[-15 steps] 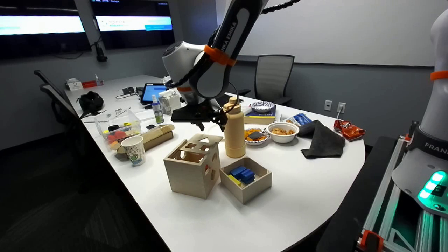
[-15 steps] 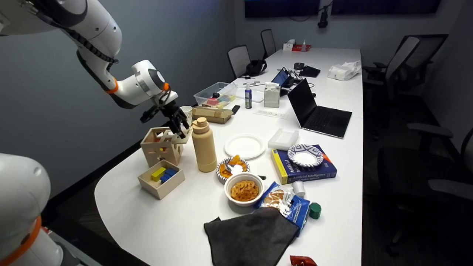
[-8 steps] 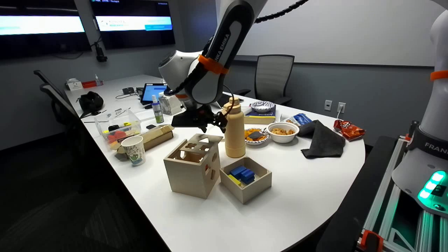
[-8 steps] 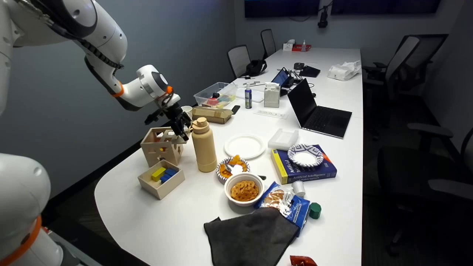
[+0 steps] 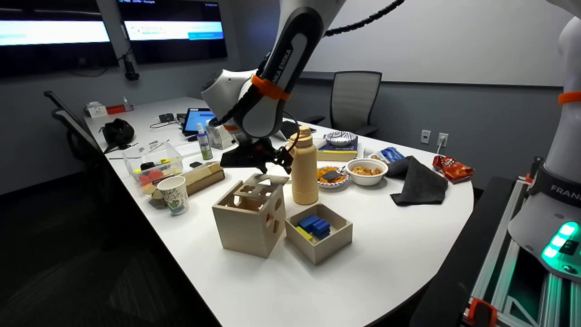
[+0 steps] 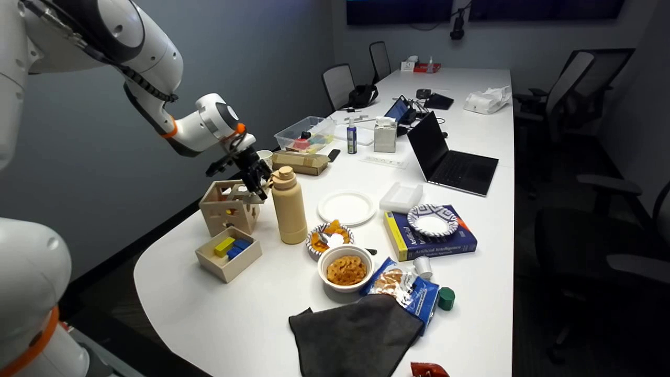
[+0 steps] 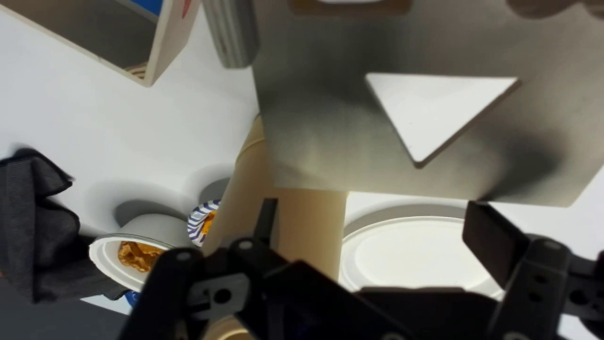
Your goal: Close the lid of the shape sorter
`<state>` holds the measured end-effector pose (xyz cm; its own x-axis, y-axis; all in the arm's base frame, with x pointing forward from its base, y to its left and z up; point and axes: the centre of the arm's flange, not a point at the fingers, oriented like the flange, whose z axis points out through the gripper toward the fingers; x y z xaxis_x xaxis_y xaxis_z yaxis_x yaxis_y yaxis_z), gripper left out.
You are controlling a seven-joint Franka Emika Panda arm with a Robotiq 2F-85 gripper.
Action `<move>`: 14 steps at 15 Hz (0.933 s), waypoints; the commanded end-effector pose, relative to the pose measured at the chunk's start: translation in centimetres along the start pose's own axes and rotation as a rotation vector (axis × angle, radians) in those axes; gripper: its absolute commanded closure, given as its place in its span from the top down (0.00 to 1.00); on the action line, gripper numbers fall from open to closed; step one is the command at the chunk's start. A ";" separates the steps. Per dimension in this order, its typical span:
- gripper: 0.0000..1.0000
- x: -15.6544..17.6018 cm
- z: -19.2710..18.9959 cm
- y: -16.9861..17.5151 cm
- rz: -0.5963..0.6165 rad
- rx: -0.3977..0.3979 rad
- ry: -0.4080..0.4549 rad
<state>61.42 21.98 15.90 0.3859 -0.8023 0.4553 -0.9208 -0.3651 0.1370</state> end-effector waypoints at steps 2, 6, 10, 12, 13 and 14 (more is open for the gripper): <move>1.00 0.1 -0.4 -0.8 -0.016 -0.040 -0.064; 1.00 0.4 -0.3 -1.0 -0.046 -0.080 -0.137; 1.00 0.7 0.0 -1.0 -0.071 -0.079 -0.206; 1.00 0.9 0.0 -0.9 -0.084 -0.070 -0.240; 1.00 1.0 0.0 -1.0 -0.092 -0.068 -0.256; 1.00 1.1 -0.1 -0.9 -0.098 -0.066 -0.268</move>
<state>61.88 21.23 16.25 0.4497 -0.8569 0.2521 -0.8880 -0.3987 0.2290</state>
